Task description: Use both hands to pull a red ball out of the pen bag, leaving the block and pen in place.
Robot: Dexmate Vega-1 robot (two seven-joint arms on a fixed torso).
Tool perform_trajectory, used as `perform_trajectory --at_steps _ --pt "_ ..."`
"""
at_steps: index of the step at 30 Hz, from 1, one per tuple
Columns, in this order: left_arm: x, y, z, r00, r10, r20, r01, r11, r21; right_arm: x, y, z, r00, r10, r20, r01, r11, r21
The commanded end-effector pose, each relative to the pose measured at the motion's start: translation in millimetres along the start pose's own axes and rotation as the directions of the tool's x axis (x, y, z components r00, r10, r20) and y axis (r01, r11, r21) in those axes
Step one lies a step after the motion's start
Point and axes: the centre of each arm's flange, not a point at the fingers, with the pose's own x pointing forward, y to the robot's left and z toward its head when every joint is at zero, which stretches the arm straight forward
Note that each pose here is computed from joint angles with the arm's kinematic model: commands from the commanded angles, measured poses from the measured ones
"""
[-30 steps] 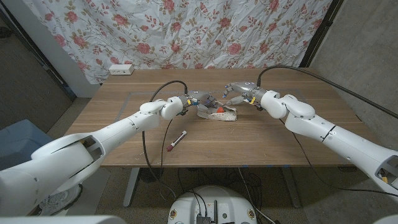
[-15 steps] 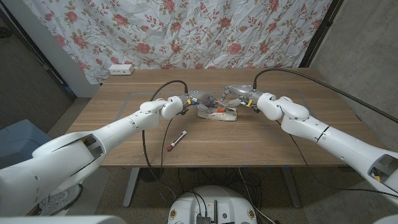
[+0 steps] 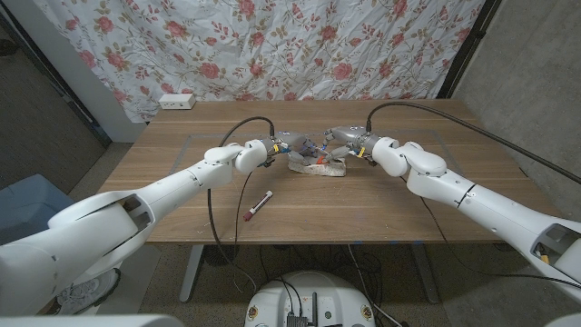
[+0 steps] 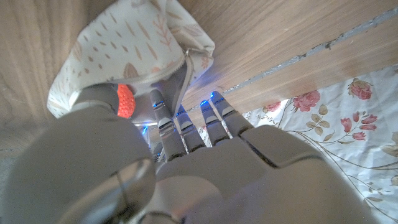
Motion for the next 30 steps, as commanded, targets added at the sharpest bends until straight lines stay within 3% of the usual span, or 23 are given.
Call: perform_trajectory --at_steps 1,13,30 --pt "1.2 -1.3 1.1 1.000 -0.010 0.004 0.010 1.000 0.000 4.9 6.6 2.1 1.000 -0.004 -0.017 0.004 1.000 0.006" --pt "2.4 -1.5 2.5 1.000 -0.015 0.009 0.015 1.000 0.006 7.8 12.0 2.9 0.999 -0.004 -0.050 0.003 1.000 -0.006" --pt "3.9 -1.3 0.9 1.000 -0.018 0.008 0.018 1.000 0.008 5.3 12.5 9.2 0.997 -0.067 -0.033 0.067 0.998 -0.002"
